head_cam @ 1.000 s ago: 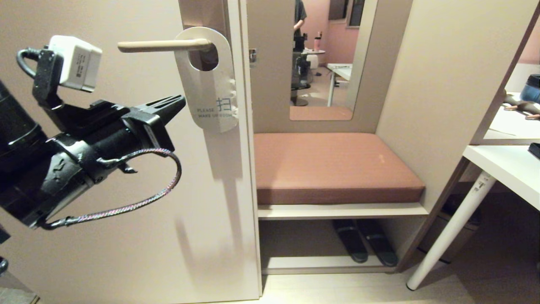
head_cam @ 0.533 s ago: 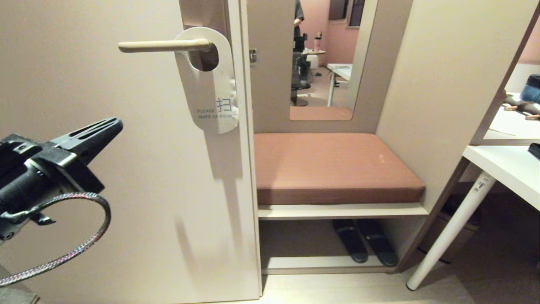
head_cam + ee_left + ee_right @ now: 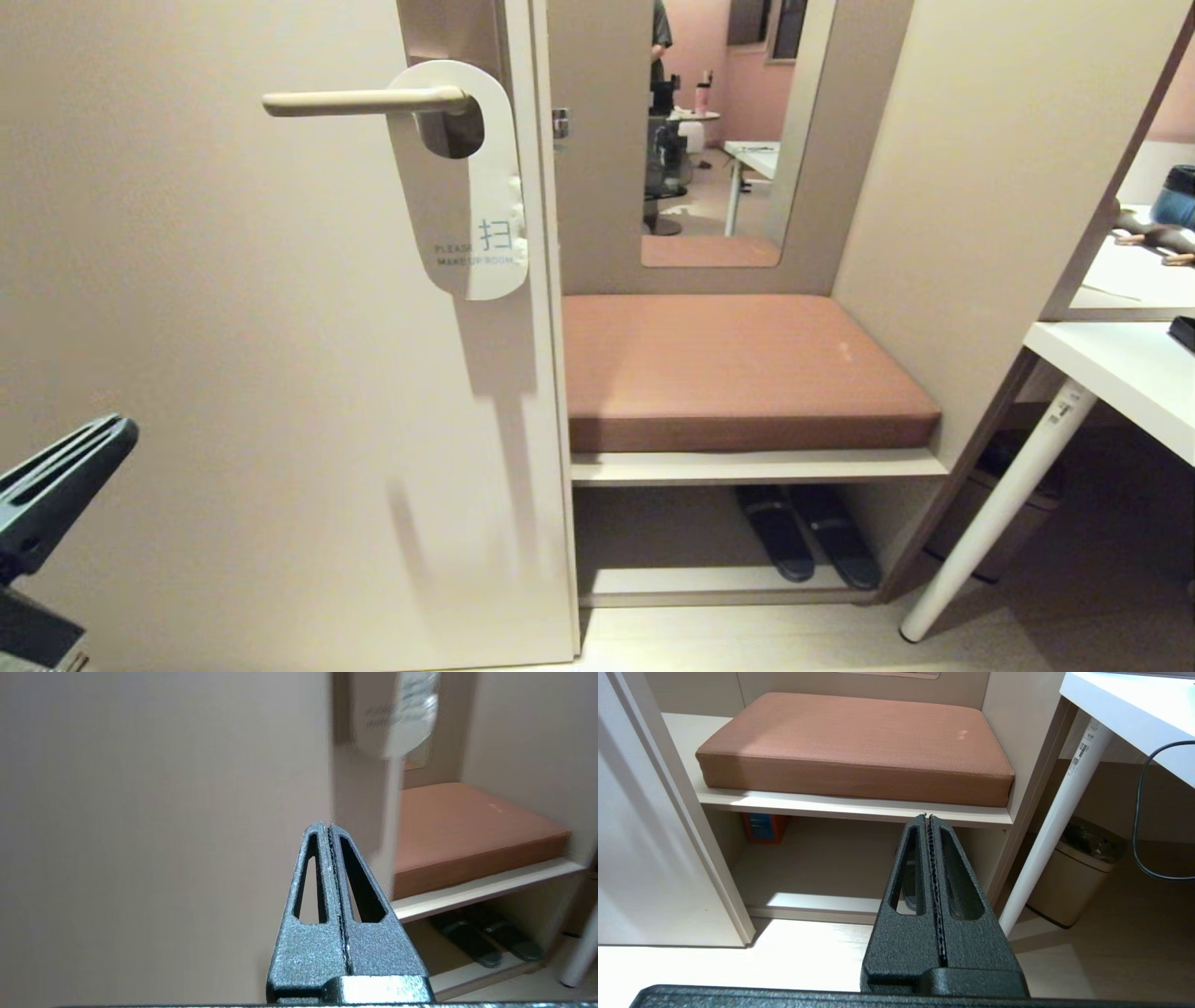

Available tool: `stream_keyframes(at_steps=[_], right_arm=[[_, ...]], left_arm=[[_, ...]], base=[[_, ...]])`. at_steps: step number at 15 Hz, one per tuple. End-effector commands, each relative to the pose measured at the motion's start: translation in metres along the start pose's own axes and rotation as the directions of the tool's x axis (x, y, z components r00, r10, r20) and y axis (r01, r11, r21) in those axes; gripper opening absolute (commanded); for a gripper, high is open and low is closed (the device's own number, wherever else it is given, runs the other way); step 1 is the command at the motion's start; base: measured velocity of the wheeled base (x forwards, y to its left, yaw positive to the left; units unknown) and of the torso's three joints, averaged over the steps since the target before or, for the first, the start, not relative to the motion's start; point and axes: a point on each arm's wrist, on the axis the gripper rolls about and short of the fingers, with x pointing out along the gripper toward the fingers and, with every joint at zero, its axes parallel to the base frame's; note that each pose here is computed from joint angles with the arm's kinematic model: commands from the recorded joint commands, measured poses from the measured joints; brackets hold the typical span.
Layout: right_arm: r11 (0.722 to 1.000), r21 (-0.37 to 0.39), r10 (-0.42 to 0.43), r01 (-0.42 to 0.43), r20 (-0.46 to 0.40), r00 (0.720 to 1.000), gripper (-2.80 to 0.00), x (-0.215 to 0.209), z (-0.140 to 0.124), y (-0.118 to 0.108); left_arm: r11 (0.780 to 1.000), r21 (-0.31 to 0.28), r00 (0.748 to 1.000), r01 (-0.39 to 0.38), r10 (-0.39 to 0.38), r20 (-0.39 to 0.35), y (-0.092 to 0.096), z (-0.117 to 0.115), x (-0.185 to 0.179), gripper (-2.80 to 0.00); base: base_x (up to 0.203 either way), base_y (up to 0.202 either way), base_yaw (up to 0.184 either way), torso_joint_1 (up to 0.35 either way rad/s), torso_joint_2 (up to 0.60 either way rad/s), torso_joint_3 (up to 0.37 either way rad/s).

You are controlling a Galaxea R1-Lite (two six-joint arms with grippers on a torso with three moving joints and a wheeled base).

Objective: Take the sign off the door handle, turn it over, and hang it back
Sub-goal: Take down the sign

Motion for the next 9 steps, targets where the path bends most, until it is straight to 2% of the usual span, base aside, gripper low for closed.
stream_keyframes(at_steps=[1,3,9], right_arm=[[1.0,0.0,0.0,0.0,0.0,1.0,-2.8,0.0,0.0,0.0],[1.0,0.0,0.0,0.0,0.0,1.0,-2.8,0.0,0.0,0.0],[1.0,0.0,0.0,0.0,0.0,1.0,-2.8,0.0,0.0,0.0]], left_arm=[[0.998,0.01,0.997,-0.055,0.055,0.051,0.002,-0.01,-0.028,-2.8],[0.995,0.017,0.994,-0.097,0.096,0.052,0.002,-0.02,-0.046,-2.8],[0.989,0.011,0.981,-0.146,0.146,-0.124,-0.006,-0.06,-0.09,-2.8]], base=[[0.0,0.0,0.0,0.0,0.0,0.0],[0.0,0.0,0.0,0.0,0.0,0.0],[0.0,0.0,0.0,0.0,0.0,0.0]])
